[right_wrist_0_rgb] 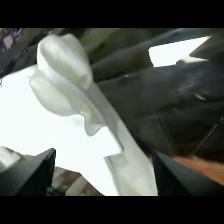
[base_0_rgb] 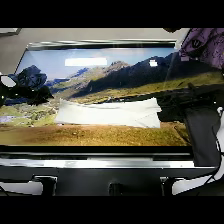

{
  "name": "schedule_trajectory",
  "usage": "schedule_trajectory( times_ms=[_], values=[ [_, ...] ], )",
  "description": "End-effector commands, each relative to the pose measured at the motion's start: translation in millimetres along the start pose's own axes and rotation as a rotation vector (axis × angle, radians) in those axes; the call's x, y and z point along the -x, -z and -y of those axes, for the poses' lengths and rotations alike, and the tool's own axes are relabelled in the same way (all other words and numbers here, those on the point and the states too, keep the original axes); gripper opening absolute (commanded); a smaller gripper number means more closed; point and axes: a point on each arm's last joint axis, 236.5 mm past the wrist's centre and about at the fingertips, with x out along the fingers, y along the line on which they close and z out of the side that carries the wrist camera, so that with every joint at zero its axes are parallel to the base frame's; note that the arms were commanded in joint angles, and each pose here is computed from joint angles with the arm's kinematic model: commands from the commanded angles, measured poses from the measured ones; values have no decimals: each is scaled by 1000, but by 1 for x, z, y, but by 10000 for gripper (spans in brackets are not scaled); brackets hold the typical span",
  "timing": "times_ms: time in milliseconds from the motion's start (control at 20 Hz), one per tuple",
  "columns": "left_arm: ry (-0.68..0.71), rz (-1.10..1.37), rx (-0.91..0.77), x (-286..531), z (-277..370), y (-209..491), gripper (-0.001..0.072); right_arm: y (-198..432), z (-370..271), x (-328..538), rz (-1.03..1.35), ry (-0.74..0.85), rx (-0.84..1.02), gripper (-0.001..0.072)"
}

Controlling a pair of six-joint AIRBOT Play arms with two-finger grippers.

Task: Fold the clothes and pants, and hang the long-sleeved shirts on hangers.

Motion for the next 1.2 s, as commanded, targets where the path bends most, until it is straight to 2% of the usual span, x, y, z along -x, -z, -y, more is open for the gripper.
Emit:
schedule_trajectory(
  times_ms=[0,150,200,250,300,350,400,450,500,550,600,800,1150],
  values=[
    [-6,7,-7,6,0,-1,409,15,-11,-37,-107,-55,51,693],
    [-7,-3,-7,6,0,1,409,22,-17,-69,-149,-35,81,689],
    [-7,-3,-7,6,0,1,410,24,-18,-78,-158,-23,91,671],
    [-6,-2,-7,6,0,1,410,25,-18,-86,-161,0,98,621],
    [-2,-2,-6,6,1,1,409,25,-18,-91,-159,22,116,527],
    [10,-3,-1,6,4,1,409,25,-19,-96,-156,38,132,351],
    [30,-4,3,6,9,2,406,26,-22,-98,-152,41,133,129],
    [63,-7,4,6,17,2,362,25,-25,-96,-145,38,124,28],
    [103,-11,5,6,28,4,290,24,-30,-88,-128,42,116,27],
    [138,-16,3,4,40,6,117,21,-35,-77,-105,60,100,27],
    [172,-26,-14,0,55,10,16,19,-39,-61,-78,97,98,27],
    [296,-80,-85,-41,144,45,14,18,-63,11,49,248,141,27],
    [563,-228,-104,-125,342,189,13,31,-96,104,208,393,130,27]
  ],
)
